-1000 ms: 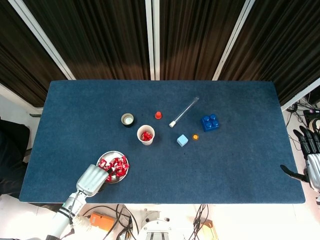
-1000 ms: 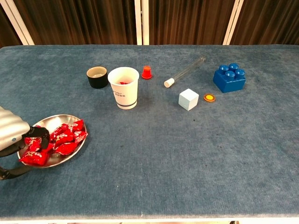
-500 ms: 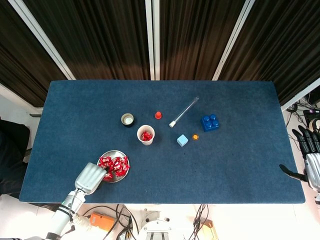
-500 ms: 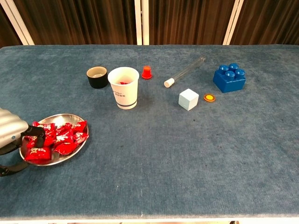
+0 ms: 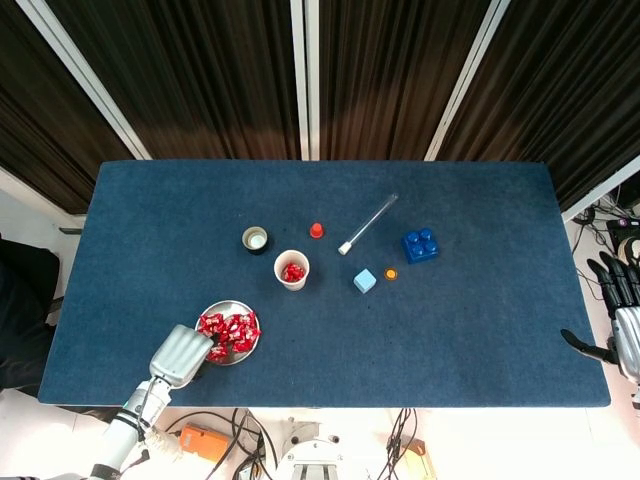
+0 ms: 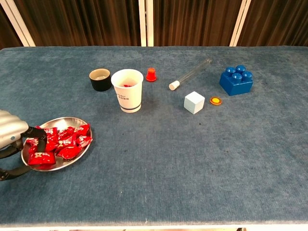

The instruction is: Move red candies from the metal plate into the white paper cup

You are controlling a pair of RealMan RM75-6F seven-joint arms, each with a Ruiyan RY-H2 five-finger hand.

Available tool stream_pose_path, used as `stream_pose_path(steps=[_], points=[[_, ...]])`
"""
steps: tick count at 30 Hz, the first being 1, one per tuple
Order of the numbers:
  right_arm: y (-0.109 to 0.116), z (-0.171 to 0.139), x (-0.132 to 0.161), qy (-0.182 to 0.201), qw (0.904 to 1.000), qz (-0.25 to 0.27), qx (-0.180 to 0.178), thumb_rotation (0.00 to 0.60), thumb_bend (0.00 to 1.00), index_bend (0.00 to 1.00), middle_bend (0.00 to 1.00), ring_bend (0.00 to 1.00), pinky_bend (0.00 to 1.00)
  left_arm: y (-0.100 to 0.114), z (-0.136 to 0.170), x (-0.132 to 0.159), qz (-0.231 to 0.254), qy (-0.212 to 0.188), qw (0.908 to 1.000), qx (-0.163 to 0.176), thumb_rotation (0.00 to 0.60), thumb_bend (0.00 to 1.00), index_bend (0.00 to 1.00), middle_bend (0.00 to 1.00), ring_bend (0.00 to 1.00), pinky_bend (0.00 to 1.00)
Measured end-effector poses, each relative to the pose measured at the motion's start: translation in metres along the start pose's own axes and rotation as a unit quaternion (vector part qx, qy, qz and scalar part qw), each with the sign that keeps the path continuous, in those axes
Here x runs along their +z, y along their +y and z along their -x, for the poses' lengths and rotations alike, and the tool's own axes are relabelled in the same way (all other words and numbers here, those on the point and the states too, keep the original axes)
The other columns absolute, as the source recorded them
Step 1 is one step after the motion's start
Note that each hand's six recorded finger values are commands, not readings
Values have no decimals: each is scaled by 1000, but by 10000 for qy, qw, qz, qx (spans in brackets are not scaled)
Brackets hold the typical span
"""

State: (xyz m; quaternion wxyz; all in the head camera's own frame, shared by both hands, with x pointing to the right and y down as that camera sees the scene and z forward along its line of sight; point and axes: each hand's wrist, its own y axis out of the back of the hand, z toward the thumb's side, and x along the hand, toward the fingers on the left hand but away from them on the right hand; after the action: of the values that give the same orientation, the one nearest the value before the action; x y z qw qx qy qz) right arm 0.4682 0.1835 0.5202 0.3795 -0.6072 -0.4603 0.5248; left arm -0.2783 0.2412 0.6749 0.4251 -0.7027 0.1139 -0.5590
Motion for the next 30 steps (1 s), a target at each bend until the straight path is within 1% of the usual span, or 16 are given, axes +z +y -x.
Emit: stream_pose_path(steps=[4,12,16,22,26,29,30], points=[[-1,-1,-1,-7,10000,8,7,600,278,0,28,0,0,1,-3,-1,29,16,10000,-41,600,293,432,921,834,832],[-1,-1,-3,-22,10000,31,7,600,277,0,28,0,0,0,-9,1,47,-26,9999,-163,600,295,436,921,834,832],[-1,-1,-3,-18,10000,31,-2,600,278,0,28,0,0,1,-14,2,4,-14,9999,-123,600,301,494,922,836,832],[-1,-2,-5,-40,10000,41,-9,600,278,0,28,0,0,0,-18,4,12,-44,9998,-175,600,333,546,924,842,832],[0,-2,-5,-43,10000,47,-24,600,277,0,28,0,0,4,-20,4,92,-51,9999,-47,600,365,580,927,847,832],[0,-2,-5,-36,10000,46,-38,600,277,0,28,0,0,16,-21,2,214,-14,9996,174,600,363,581,927,847,832],[1,-2,-5,-33,10000,44,-44,600,278,0,28,0,0,23,-21,0,281,6,9992,288,600,362,581,927,847,832]])
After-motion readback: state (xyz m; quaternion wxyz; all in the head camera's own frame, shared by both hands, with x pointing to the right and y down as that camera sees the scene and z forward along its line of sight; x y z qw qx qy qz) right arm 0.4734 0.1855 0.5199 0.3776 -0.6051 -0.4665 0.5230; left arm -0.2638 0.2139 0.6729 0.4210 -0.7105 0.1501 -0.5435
